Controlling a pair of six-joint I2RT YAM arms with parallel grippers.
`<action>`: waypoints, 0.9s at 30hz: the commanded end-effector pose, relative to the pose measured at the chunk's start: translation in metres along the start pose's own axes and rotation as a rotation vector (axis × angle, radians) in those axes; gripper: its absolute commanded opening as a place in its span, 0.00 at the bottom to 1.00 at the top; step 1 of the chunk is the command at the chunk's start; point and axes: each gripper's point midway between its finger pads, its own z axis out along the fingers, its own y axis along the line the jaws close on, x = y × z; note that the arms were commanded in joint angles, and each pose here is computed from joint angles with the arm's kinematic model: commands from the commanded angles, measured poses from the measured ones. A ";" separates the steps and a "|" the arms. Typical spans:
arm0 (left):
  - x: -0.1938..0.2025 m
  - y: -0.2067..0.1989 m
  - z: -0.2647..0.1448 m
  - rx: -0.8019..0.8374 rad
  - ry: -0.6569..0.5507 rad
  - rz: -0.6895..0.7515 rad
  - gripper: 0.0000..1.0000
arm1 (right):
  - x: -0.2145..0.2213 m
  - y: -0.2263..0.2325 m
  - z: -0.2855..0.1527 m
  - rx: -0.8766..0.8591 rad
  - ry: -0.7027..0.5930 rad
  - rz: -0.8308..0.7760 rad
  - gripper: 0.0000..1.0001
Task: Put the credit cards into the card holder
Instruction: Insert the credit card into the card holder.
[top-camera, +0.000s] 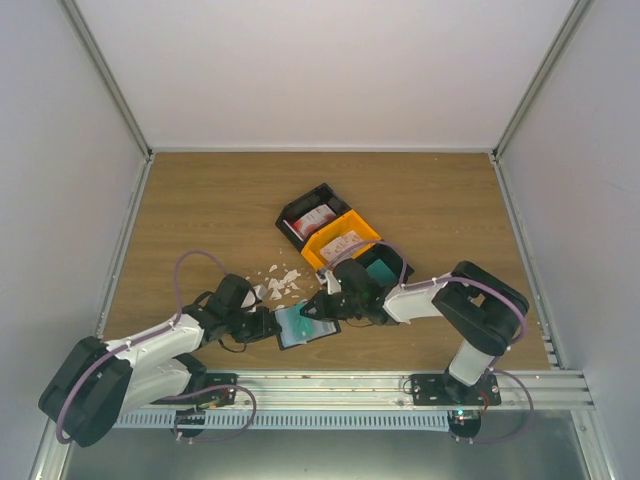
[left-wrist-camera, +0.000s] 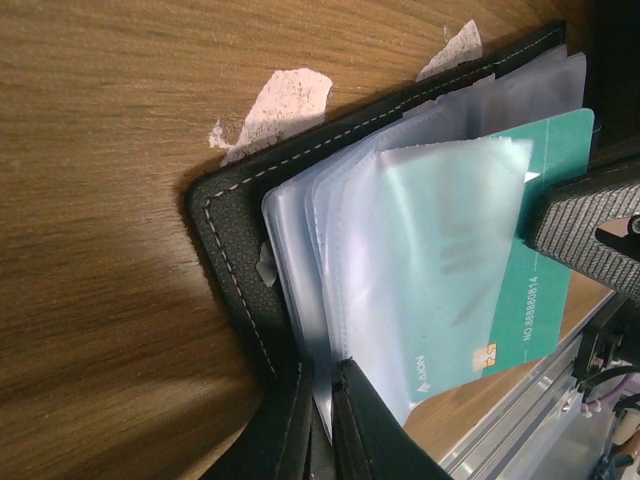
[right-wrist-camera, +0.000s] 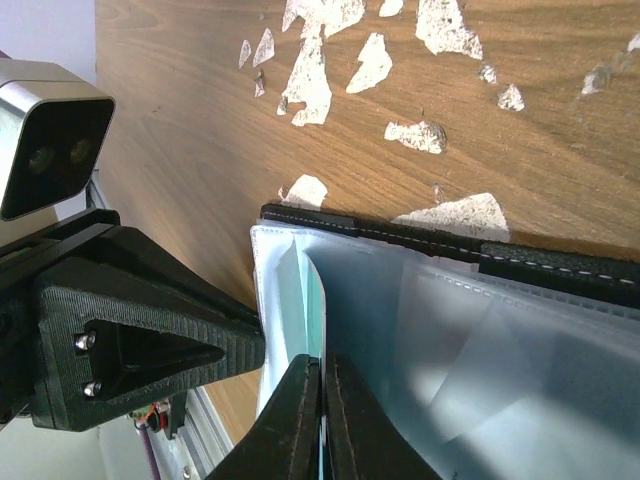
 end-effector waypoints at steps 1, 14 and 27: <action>0.002 0.007 0.003 -0.019 -0.001 0.027 0.11 | 0.016 -0.011 0.011 0.034 0.026 0.024 0.05; 0.003 0.005 0.003 -0.006 0.001 0.032 0.12 | 0.016 -0.006 0.020 0.035 -0.002 0.021 0.10; 0.003 0.000 0.004 0.017 0.009 0.036 0.13 | 0.007 0.003 0.000 0.109 -0.082 -0.025 0.37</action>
